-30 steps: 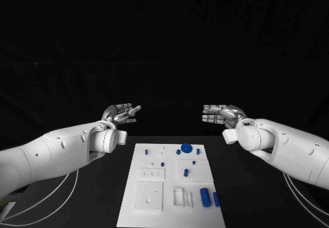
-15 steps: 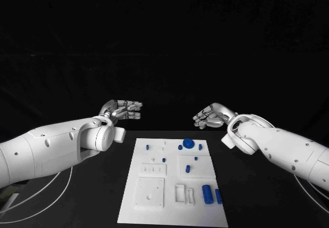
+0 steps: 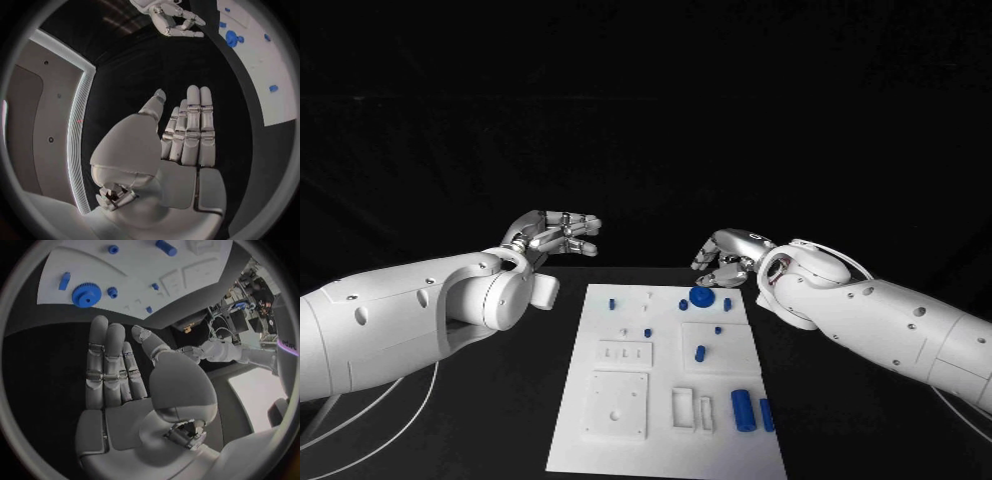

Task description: Assemble the parts on the task board

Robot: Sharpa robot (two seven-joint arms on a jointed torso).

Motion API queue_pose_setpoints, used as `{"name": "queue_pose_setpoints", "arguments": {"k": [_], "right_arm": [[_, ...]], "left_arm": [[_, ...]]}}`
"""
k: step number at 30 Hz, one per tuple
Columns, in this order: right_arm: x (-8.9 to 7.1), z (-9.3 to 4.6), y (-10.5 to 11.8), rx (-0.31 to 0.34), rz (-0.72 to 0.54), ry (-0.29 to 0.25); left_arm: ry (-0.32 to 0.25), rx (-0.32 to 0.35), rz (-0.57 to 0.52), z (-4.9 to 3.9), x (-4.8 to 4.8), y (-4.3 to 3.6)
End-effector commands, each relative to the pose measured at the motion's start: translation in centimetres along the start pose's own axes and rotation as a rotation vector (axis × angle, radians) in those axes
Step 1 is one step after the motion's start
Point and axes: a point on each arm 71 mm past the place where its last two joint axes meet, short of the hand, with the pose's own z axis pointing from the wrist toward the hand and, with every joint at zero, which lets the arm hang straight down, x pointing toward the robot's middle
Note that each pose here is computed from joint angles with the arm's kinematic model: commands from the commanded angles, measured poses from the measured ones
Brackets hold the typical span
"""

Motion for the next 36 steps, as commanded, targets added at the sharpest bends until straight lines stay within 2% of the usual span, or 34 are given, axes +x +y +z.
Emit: {"name": "queue_pose_setpoints", "arguments": {"k": [1, 14, 25, 36], "right_arm": [[0.2, 0.3, 0.3, 0.012, -0.151, 0.011], [1.3, 1.1, 1.4, 0.011, -0.264, -0.004], [2.9, 1.1, 1.5, 0.024, -0.309, 0.043], [3.6, 1.0, 1.3, 0.031, -0.320, 0.061]], "left_arm": [[0.053, 0.015, -0.006, -0.23, 0.83, -0.51], [0.102, 0.033, -0.020, -0.77, 1.94, -1.84], [0.119, 0.050, -0.012, -0.80, 2.27, -2.87], [0.120, 0.058, -0.007, -0.80, 2.16, -3.36]]}}
